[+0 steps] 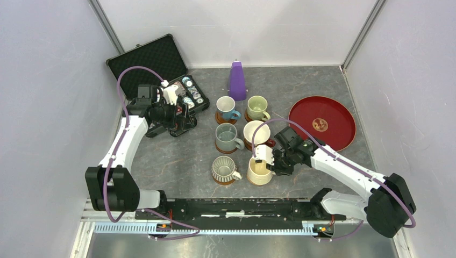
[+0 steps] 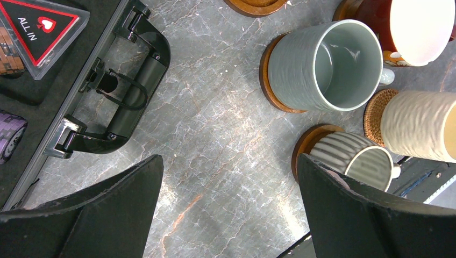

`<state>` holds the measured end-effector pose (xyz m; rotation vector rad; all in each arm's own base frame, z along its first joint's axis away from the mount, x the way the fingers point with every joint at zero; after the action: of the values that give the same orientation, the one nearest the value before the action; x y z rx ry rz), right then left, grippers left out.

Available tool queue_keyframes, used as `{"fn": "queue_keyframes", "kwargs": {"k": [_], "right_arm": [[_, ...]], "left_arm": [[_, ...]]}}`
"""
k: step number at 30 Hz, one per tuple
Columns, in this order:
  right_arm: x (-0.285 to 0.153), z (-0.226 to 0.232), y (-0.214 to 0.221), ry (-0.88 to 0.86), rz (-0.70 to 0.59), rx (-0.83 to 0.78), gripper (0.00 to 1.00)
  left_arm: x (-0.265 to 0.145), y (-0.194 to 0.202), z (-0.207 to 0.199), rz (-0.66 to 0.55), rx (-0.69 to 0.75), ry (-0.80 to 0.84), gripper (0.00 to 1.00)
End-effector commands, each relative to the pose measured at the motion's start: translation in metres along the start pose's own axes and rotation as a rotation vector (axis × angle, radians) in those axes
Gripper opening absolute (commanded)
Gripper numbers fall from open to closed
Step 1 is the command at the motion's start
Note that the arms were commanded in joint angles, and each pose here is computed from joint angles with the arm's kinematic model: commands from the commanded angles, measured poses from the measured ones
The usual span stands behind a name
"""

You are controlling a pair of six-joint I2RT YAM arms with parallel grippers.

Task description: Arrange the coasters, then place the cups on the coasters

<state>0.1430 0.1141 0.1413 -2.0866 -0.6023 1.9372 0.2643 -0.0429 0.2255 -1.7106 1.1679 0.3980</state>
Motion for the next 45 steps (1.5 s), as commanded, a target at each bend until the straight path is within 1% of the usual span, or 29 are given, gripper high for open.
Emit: {"fn": "queue_keyframes", "kwargs": {"k": [1,18,24,28,30,31,33,34,37,40,45], "right_arm": [[-0.004,-0.012,-0.014,0.051,-0.078,-0.062,0.0],[0.009,-0.01,-0.008,0.033,-0.09,-0.095,0.02],[0.011,-0.011,-0.008,0.039,-0.089,-0.1,0.08],[0.012,-0.01,-0.006,0.034,-0.083,-0.104,0.1],[0.013,-0.009,-0.005,0.028,-0.081,-0.106,0.15],[0.013,-0.009,-0.005,0.025,-0.082,-0.109,0.22],[0.014,-0.008,-0.005,0.018,-0.084,-0.114,0.32],[0.014,-0.008,-0.004,0.017,-0.083,-0.114,0.35],[0.015,-0.008,-0.004,0.013,-0.079,-0.114,0.38],[0.014,-0.007,-0.003,0.001,-0.074,-0.118,0.46],[0.002,-0.005,-0.006,-0.029,-0.061,-0.164,0.69]], "left_arm": [[-0.005,-0.008,-0.003,-0.033,0.013,0.009,1.0],[-0.002,-0.008,-0.001,-0.026,0.01,0.008,1.0],[0.0,-0.009,0.0,-0.023,0.008,0.006,1.0],[0.0,-0.009,0.0,-0.024,0.009,0.005,1.0],[0.0,-0.009,0.001,-0.024,0.009,0.005,1.0],[0.0,-0.009,0.0,-0.024,0.008,0.005,1.0],[0.0,-0.009,0.001,-0.026,0.008,0.003,1.0],[0.0,-0.01,0.0,-0.026,0.008,0.004,1.0],[0.0,-0.01,0.0,-0.027,0.008,0.002,1.0],[-0.001,-0.009,0.0,-0.027,0.008,0.0,1.0],[-0.001,-0.009,0.0,-0.028,0.009,0.002,1.0]]}}
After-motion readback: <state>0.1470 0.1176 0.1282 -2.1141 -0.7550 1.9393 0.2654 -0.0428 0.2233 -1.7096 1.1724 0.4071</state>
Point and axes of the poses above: each gripper's point midway between its finger pads, its own x axis out along the fingers, its own z axis along the line the jaws close on, y = z × x, the point moved 9 cm from there along -x, back along the fingers, and after that the axes turned 14 degrees about -x, right-handed, at the moved point
